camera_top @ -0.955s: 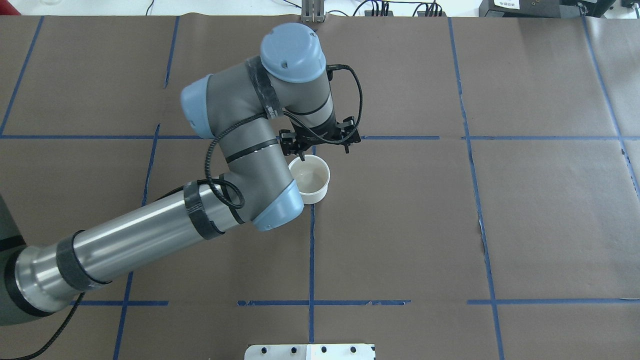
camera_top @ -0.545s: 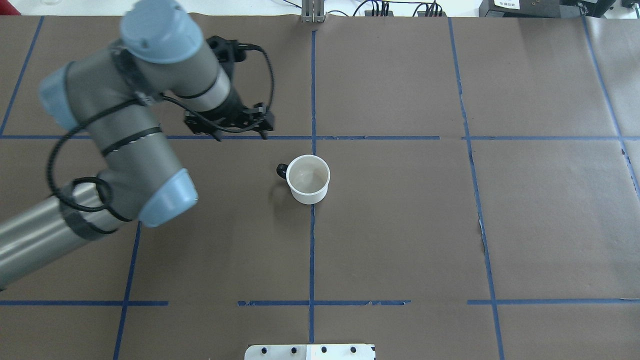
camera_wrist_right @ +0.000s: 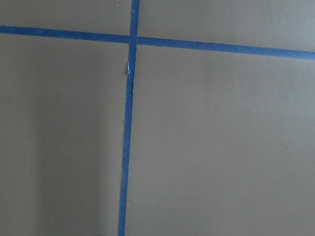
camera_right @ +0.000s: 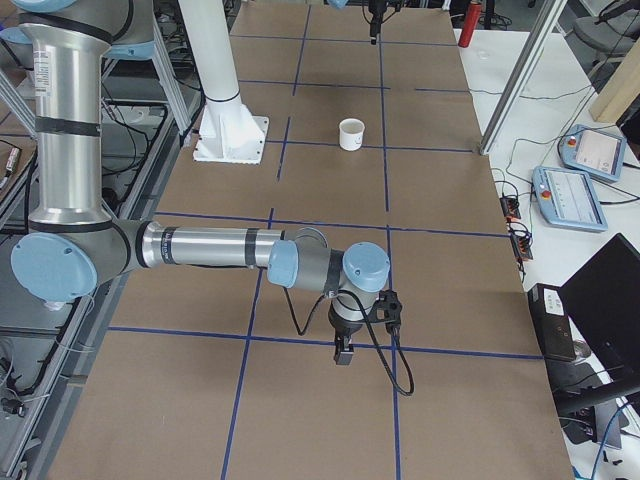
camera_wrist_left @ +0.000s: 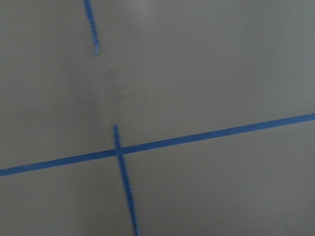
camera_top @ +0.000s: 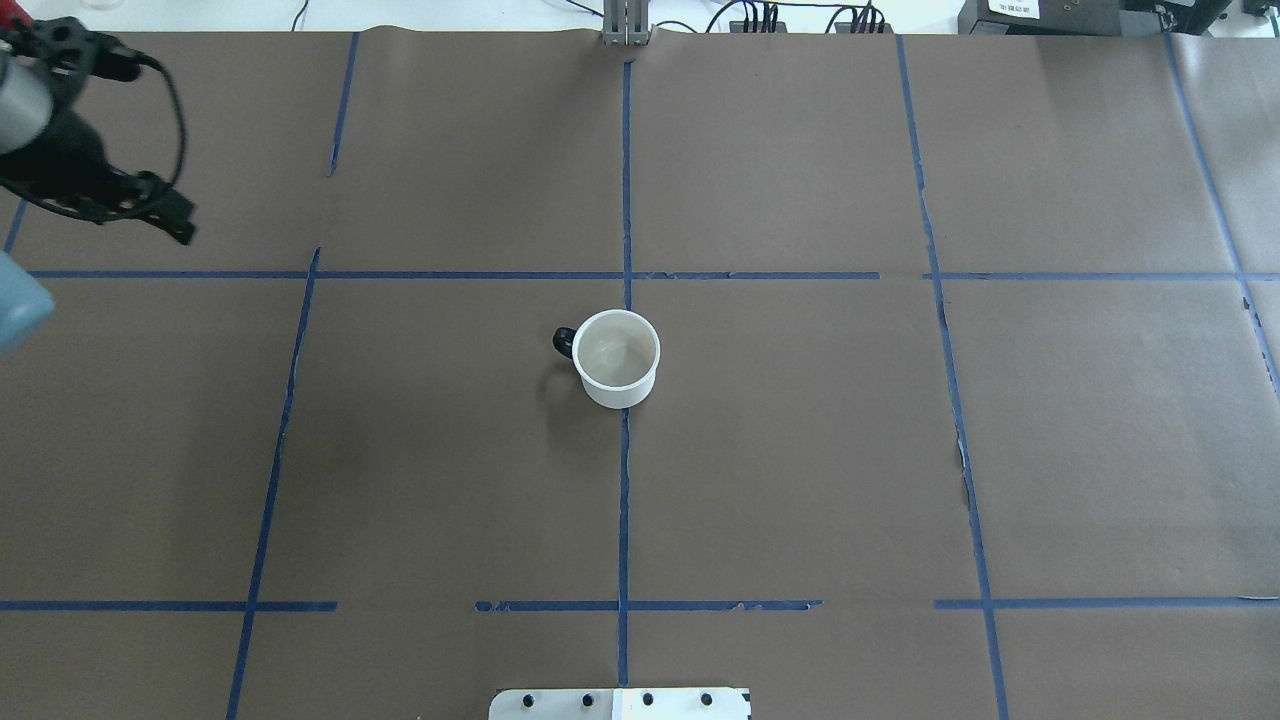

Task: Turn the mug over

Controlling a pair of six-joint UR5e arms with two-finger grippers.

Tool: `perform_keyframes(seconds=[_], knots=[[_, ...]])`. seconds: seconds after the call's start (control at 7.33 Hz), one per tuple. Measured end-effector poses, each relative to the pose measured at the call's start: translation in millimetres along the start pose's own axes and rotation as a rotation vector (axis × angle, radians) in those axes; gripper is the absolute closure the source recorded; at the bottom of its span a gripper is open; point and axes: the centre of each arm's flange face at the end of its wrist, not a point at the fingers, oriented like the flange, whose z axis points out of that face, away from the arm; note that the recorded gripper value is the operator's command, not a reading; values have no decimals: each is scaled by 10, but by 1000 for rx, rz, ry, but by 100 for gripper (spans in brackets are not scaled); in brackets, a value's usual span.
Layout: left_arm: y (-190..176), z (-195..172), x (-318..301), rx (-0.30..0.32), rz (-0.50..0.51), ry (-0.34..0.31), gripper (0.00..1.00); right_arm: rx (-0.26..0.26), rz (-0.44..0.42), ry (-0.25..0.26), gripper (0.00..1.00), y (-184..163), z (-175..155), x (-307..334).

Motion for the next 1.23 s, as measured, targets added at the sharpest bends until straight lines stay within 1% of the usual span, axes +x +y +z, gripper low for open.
perform_keyframes(seconds=[0.14, 0.27, 0.41, 0.55, 0.68, 0.82, 0.95, 1.09, 1.23], knots=[[231, -38, -780, -15, 27, -35, 0, 0, 0, 0, 0, 0, 0, 0], [497, -81, -1491, -28, 22, -61, 0, 0, 0, 0, 0, 0, 0, 0], [828, -105, -2099, -43, -12, -78, 0, 0, 0, 0, 0, 0, 0, 0], [1113, -50, -2495, -67, -57, -83, 0, 0, 0, 0, 0, 0, -1, 0], [1290, 39, -2698, -90, -91, -72, 0, 0, 0, 0, 0, 0, 0, 0], [1369, 94, -2759, -97, -109, -37, 0, 0, 0, 0, 0, 0, -1, 0], [1390, 114, -2751, -95, -113, 5, 0, 0, 0, 0, 0, 0, -2, 1], [1387, 108, -2727, -90, -110, 27, 0, 0, 0, 0, 0, 0, -2, 1], [1381, 98, -2710, -86, -108, 36, 0, 0, 0, 0, 0, 0, -1, 0]])
